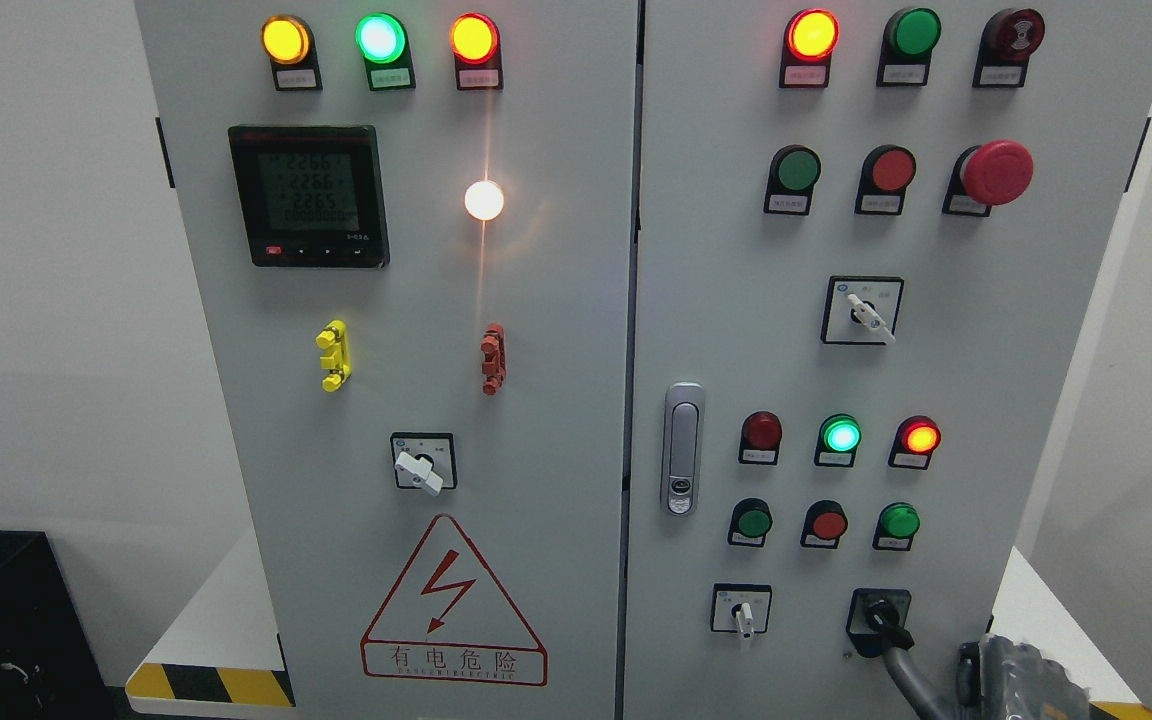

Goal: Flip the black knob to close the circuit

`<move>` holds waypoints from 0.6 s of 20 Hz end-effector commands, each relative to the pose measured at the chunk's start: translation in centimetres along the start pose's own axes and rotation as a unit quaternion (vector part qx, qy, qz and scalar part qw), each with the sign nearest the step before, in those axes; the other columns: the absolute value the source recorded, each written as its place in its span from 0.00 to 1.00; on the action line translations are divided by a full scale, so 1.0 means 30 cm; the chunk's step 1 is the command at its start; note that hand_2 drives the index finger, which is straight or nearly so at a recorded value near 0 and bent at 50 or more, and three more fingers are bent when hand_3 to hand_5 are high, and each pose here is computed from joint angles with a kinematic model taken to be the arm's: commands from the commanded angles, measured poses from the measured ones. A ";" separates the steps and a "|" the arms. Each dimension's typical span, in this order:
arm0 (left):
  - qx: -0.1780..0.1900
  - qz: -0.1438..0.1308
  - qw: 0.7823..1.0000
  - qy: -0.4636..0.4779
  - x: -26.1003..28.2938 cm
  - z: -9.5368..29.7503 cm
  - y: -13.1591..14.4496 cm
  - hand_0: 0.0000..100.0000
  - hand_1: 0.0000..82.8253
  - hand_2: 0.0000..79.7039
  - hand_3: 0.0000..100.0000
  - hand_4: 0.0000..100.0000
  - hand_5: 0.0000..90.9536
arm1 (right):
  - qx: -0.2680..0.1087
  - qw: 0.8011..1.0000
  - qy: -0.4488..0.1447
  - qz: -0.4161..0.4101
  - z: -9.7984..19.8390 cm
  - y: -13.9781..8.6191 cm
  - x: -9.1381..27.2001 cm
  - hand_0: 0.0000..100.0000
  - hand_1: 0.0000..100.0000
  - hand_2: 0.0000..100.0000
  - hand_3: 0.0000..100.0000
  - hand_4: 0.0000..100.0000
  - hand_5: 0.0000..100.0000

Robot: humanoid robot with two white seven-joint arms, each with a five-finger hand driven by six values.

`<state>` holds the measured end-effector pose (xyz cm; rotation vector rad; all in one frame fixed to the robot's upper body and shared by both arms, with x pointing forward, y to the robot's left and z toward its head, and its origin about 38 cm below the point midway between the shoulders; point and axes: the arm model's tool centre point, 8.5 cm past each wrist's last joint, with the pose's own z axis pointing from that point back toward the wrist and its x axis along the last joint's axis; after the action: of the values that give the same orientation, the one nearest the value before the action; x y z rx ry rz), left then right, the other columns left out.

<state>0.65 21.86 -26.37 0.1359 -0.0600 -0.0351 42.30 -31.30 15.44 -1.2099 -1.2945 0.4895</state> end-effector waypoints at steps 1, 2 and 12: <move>-0.002 0.002 1.000 -0.003 -0.016 0.000 -0.005 0.12 0.67 0.00 0.00 0.00 0.00 | -0.007 1.000 0.000 -0.007 -0.001 -0.013 -0.005 0.00 0.00 0.89 1.00 0.97 0.98; -0.002 0.002 1.000 -0.003 -0.016 0.000 -0.005 0.12 0.67 0.00 0.00 0.00 0.00 | -0.008 1.000 0.000 -0.009 -0.001 -0.015 -0.004 0.00 0.00 0.89 1.00 0.97 0.98; -0.002 0.002 1.000 -0.004 -0.013 0.000 -0.005 0.12 0.67 0.00 0.00 0.00 0.00 | 0.007 1.000 -0.022 -0.003 0.033 0.020 0.028 0.00 0.00 0.89 1.00 0.97 0.98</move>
<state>0.65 21.86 -26.37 0.1359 -0.0600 -0.0351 42.00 -31.07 15.33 -1.1957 -1.3107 0.4931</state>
